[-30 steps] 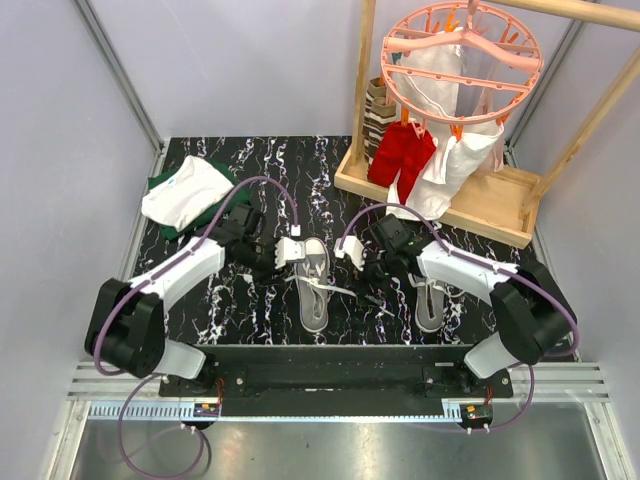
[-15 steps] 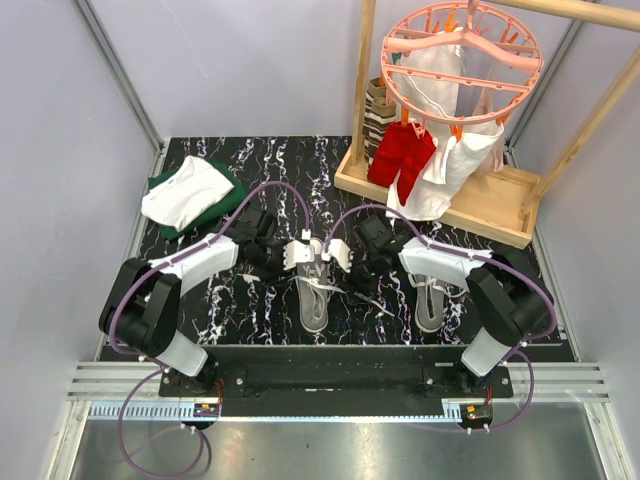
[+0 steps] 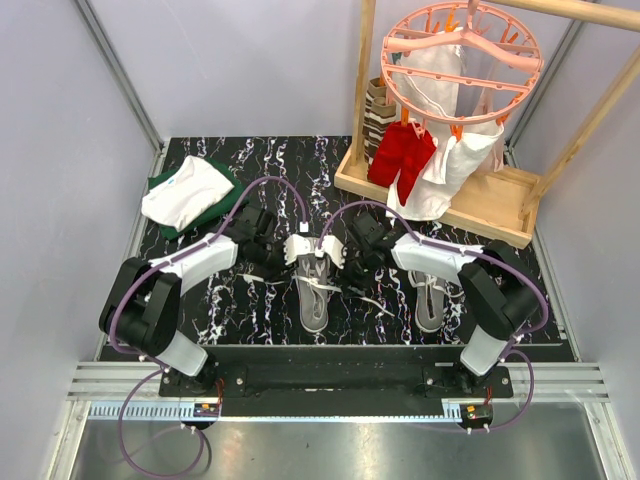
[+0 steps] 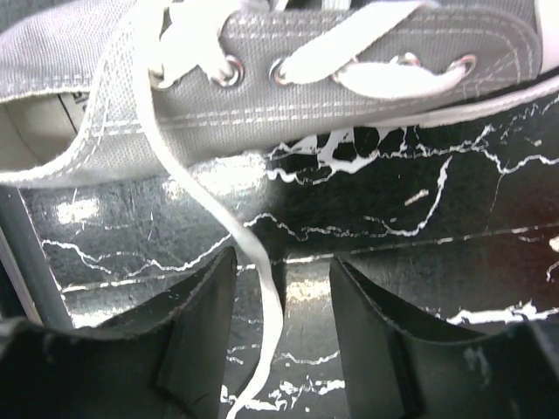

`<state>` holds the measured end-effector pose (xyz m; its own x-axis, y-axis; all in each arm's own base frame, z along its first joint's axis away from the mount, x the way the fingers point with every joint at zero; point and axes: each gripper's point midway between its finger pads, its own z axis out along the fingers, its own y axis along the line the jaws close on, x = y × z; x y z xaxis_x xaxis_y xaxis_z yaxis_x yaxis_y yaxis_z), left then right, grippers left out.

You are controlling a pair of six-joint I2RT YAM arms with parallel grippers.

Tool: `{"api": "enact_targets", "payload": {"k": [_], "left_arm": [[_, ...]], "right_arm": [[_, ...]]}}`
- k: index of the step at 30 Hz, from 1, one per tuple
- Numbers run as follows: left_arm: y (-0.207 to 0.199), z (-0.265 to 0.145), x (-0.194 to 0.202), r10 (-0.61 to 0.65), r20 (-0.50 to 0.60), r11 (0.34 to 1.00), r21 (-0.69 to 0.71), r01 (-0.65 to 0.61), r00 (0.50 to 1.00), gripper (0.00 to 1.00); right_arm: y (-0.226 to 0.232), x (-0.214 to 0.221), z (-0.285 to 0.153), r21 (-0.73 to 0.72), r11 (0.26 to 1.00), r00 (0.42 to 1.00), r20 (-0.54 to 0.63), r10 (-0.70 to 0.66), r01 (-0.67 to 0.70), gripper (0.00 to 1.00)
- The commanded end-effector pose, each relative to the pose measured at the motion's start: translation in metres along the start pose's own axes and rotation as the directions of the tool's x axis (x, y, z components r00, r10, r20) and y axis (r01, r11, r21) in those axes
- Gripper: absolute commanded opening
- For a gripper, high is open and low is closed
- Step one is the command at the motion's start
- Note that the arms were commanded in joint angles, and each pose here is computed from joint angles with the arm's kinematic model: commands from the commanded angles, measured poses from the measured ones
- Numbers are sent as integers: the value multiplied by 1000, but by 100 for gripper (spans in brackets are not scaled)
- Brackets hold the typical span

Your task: Tie the shoes

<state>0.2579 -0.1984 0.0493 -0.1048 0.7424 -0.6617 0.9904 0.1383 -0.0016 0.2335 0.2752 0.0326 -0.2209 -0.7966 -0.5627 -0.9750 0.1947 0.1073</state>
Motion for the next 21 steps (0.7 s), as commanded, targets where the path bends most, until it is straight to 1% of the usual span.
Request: {"api": "enact_targets", "payload": {"k": [1, 2, 4, 6, 7, 8, 9, 11, 13, 15, 16, 17, 19, 20, 21], "left_arm": [[-5, 4, -14, 20, 63, 1000, 23, -21, 998, 29], [-6, 4, -14, 21, 66, 999, 25, -23, 998, 27], [-6, 4, -14, 23, 66, 999, 25, -24, 998, 23], [-7, 4, -13, 22, 66, 999, 31, -24, 998, 23], [-8, 4, -14, 21, 66, 999, 33, -23, 998, 24], [-9, 5, -12, 20, 64, 999, 36, -22, 998, 29], [-9, 5, -12, 22, 66, 999, 39, -25, 998, 31], [-11, 6, -10, 23, 62, 999, 45, -26, 998, 34], [-12, 8, -7, 19, 56, 999, 50, -22, 998, 33], [-11, 9, -6, 9, 48, 999, 50, -12, 999, 31], [-11, 10, -4, 1, 40, 999, 54, -3, 999, 31], [-11, 10, -4, 3, 39, 998, 58, -5, 999, 30], [-10, 11, -4, 1, 37, 998, 58, -3, 999, 26], [-10, 10, -5, -1, 38, 998, 59, -1, 999, 23], [-10, 10, -5, -2, 38, 998, 59, 0, 999, 14]], "right_arm": [[-11, -22, 1, 24, 1000, 999, 42, -2, 1, 53], [-10, -22, 2, 19, 1000, 999, 45, -2, 1, 49], [-10, -24, 3, 13, 1000, 999, 48, -1, 0, 46], [-8, -24, 3, 5, 1000, 999, 51, -2, 1, 44], [-7, -23, 3, -1, 1000, 999, 51, 0, 0, 43], [-6, -24, 2, -4, 1000, 999, 54, -1, 1, 42], [-5, -23, 1, -6, 1000, 998, 55, -1, 1, 41], [-3, -24, 0, -8, 1000, 998, 60, -1, 1, 40], [-3, -24, -1, -9, 1000, 998, 62, 3, -3, 31], [-2, -24, 0, -12, 1000, 998, 59, 8, -7, 29], [-3, -24, 0, -9, 1000, 998, 60, 8, -8, 23], [-3, -23, 0, -8, 1000, 998, 58, 8, -7, 19], [-4, -22, -1, -2, 1000, 999, 53, 2, -2, 12], [-5, -20, -1, 9, 1000, 999, 44, 0, -1, 2], [-5, -16, -2, 13, 1000, 999, 35, -6, 6, 0]]}}
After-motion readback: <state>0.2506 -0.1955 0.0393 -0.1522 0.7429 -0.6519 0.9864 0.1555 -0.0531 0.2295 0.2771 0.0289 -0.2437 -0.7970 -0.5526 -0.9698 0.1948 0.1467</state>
